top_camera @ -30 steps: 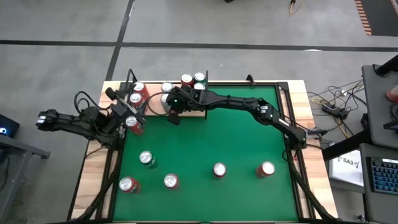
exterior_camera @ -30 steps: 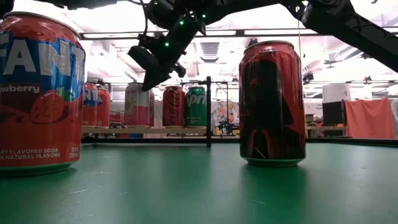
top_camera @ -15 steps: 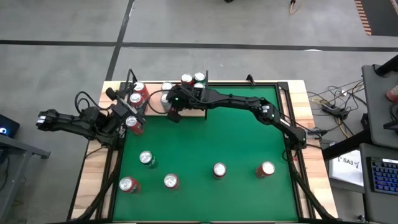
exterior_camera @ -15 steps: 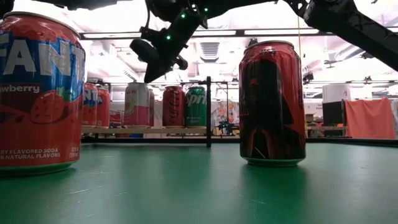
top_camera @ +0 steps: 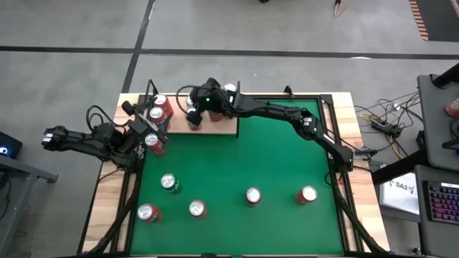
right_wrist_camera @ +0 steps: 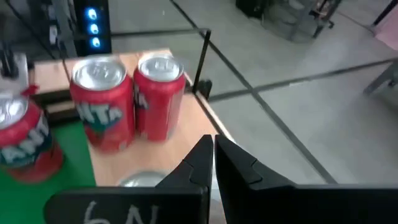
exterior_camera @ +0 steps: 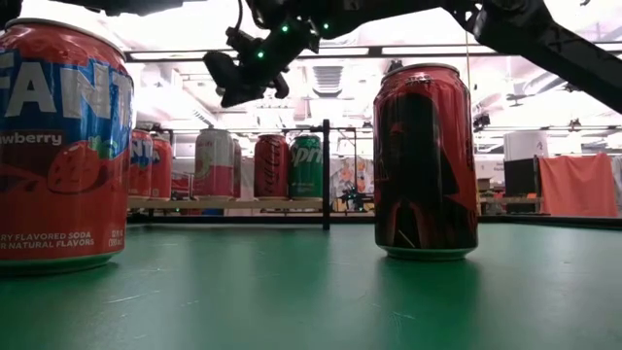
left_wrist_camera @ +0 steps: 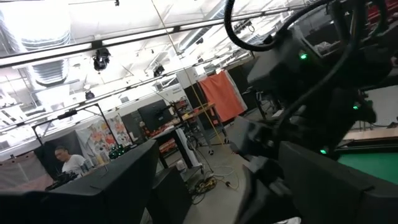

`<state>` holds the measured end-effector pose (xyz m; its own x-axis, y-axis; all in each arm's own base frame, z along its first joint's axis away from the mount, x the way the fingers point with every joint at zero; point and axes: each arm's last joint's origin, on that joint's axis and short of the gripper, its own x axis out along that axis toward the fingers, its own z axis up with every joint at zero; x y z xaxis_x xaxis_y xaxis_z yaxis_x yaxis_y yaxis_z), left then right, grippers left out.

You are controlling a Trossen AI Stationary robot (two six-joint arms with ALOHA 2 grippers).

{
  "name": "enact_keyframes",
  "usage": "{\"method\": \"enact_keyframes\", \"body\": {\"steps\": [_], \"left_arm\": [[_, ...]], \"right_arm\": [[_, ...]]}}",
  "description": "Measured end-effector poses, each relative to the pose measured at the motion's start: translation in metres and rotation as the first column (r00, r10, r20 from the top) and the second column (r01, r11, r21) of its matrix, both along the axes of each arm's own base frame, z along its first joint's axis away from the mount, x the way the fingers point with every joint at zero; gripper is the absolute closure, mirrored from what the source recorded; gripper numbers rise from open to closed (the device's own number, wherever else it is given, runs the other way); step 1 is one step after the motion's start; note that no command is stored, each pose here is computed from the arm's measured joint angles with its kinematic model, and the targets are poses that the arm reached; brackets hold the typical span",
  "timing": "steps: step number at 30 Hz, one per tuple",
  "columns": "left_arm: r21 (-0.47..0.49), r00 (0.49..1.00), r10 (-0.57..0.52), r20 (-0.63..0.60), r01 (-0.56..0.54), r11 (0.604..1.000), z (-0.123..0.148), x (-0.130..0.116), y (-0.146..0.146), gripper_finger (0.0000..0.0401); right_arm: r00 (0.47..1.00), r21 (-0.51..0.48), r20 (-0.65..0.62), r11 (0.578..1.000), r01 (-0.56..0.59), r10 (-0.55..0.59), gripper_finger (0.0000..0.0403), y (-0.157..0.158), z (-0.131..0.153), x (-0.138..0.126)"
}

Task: Place canned beverage on shelf
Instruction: Put the green soda can on the shelf aligned with the other green soda can

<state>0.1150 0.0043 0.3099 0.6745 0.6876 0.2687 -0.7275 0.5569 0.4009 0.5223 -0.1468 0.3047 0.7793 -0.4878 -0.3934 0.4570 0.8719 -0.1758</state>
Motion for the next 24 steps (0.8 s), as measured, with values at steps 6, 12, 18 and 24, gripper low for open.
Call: {"method": "enact_keyframes", "body": {"steps": [6,12,18,24], "left_arm": [[0.002,1.000,0.001,-0.002,-0.001,1.000,0.000,0.000,0.000,0.0083],[0.005,1.000,0.002,-0.005,-0.002,1.000,0.000,0.000,0.000,0.0083],[0.005,1.000,0.002,-0.005,-0.002,1.000,0.000,0.000,0.000,0.0083],[0.005,1.000,0.002,-0.005,-0.002,1.000,0.000,0.000,0.000,0.0083]], "right_arm": [[0.998,0.031,0.047,0.998,-0.051,0.050,0.0394,-0.015,-0.009,0.004],[0.998,0.050,0.046,0.998,-0.044,0.041,0.0394,-0.016,-0.013,0.005],[0.998,0.050,0.042,0.998,-0.044,0.042,0.0394,-0.017,-0.014,0.005],[0.999,0.060,0.025,0.997,-0.043,0.041,0.0394,-0.015,-0.012,0.003]]}}
